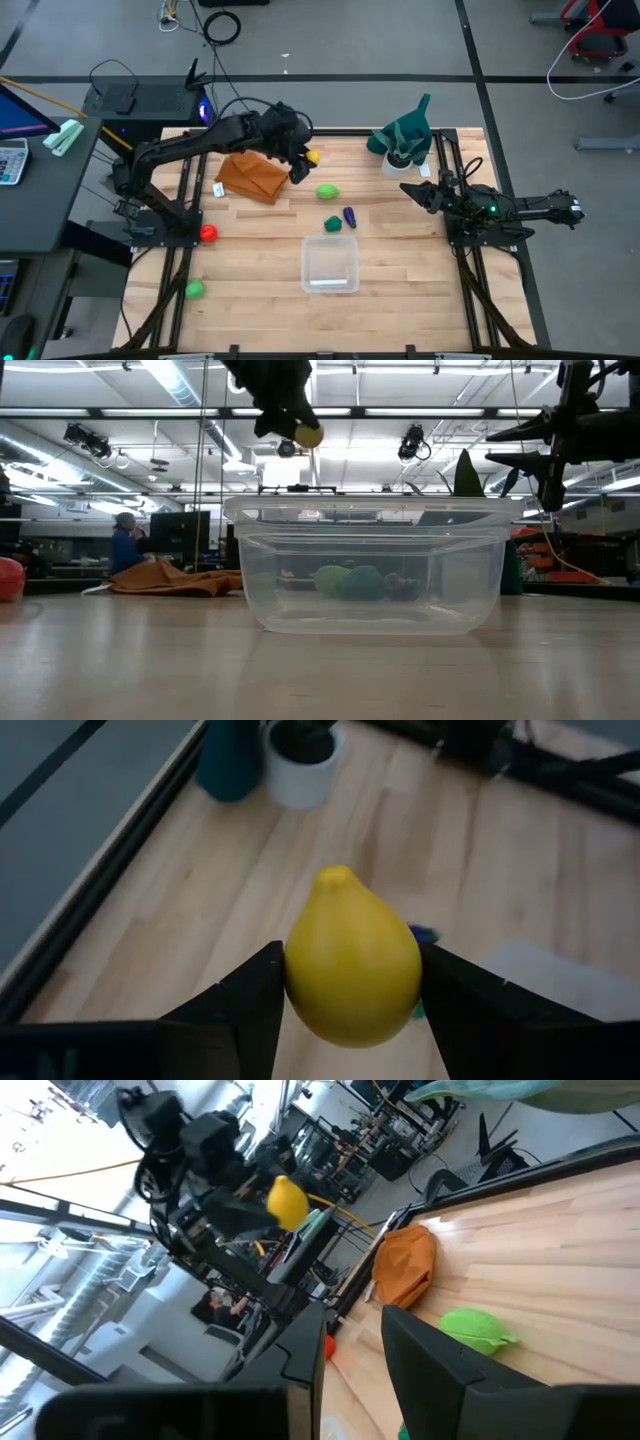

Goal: Pick and placing Produce into tupperware
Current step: Put the lemon into the transparent bin

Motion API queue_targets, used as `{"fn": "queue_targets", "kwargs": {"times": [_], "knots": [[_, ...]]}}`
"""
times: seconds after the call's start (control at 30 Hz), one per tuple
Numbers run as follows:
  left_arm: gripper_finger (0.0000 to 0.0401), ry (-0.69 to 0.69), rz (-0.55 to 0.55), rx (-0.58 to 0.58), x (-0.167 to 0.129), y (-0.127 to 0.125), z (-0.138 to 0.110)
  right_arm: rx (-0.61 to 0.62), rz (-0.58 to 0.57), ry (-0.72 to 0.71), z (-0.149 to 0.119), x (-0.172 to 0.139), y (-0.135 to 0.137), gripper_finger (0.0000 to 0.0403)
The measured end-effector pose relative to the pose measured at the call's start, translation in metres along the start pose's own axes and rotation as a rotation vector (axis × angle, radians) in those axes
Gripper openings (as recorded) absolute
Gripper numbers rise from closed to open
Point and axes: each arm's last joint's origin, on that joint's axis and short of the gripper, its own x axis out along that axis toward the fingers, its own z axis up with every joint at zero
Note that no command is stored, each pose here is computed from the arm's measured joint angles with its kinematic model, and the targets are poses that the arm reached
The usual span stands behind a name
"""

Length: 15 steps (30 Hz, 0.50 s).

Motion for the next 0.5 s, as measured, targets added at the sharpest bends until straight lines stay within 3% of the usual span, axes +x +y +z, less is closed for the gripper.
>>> {"fn": "queue_targets", "kwargs": {"times": [0.33,0.5], "knots": [[0.021,-0.163,-0.044,-0.129,0.001,-0.032,0.012,-0.033,-0.012,0.01,-0.001,0.0,-0.001,0.0068],[0.0218,-0.179,-0.039,-0.169,0.006,-0.043,0.011,-0.055,-0.003,0.022,-0.001,0.0,-0.001,0.0068]]}}
